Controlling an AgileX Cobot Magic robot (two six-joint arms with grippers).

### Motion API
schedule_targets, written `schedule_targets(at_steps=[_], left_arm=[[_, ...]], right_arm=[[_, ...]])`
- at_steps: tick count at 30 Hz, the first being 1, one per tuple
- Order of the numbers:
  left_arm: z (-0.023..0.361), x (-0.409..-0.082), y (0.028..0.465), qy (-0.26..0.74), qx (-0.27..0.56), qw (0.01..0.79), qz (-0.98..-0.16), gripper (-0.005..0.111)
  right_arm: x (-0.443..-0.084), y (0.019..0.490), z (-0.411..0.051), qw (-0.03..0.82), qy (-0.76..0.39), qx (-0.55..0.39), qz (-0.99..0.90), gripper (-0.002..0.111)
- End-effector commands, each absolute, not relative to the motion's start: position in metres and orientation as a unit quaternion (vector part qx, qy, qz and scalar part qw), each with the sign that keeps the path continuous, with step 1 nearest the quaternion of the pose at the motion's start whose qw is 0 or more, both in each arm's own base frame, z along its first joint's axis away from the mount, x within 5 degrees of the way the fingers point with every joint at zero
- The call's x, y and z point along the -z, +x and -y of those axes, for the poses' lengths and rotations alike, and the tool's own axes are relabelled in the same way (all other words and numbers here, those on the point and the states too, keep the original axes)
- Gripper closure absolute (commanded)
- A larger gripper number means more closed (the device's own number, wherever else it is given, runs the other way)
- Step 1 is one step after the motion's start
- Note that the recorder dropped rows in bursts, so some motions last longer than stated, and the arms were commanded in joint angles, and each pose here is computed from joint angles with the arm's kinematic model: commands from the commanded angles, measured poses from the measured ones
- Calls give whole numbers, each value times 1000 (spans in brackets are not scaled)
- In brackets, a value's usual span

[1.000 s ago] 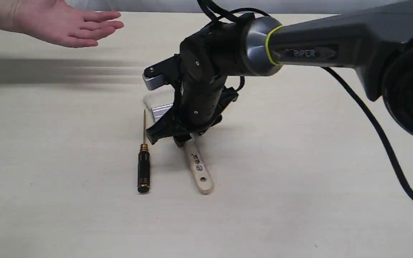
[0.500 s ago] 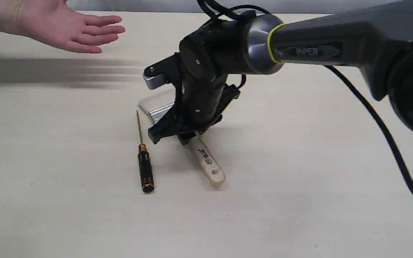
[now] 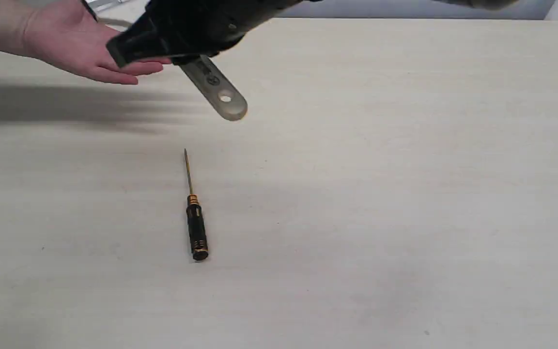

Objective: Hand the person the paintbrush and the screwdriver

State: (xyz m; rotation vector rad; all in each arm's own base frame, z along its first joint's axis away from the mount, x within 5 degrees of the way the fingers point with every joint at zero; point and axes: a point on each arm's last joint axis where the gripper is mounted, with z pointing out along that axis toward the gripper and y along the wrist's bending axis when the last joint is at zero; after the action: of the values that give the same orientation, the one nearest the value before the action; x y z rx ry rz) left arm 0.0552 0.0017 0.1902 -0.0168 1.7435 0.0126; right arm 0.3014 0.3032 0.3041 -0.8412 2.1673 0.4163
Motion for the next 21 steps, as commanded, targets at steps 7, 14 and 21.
schedule_targets(at_steps=[7, 14, 21], left_arm=[[-1, -191, 55, -5, -4, 648, -762, 107], [-1, -191, 55, -5, -4, 648, -762, 107], [-1, -191, 55, -5, -4, 648, -762, 107]], right_arm=[[-271, 342, -353, 386, -359, -187, -829, 102], [-242, 354, -367, 341, -380, -169, -843, 62], [-259, 337, -352, 272, -381, -153, -870, 59]])
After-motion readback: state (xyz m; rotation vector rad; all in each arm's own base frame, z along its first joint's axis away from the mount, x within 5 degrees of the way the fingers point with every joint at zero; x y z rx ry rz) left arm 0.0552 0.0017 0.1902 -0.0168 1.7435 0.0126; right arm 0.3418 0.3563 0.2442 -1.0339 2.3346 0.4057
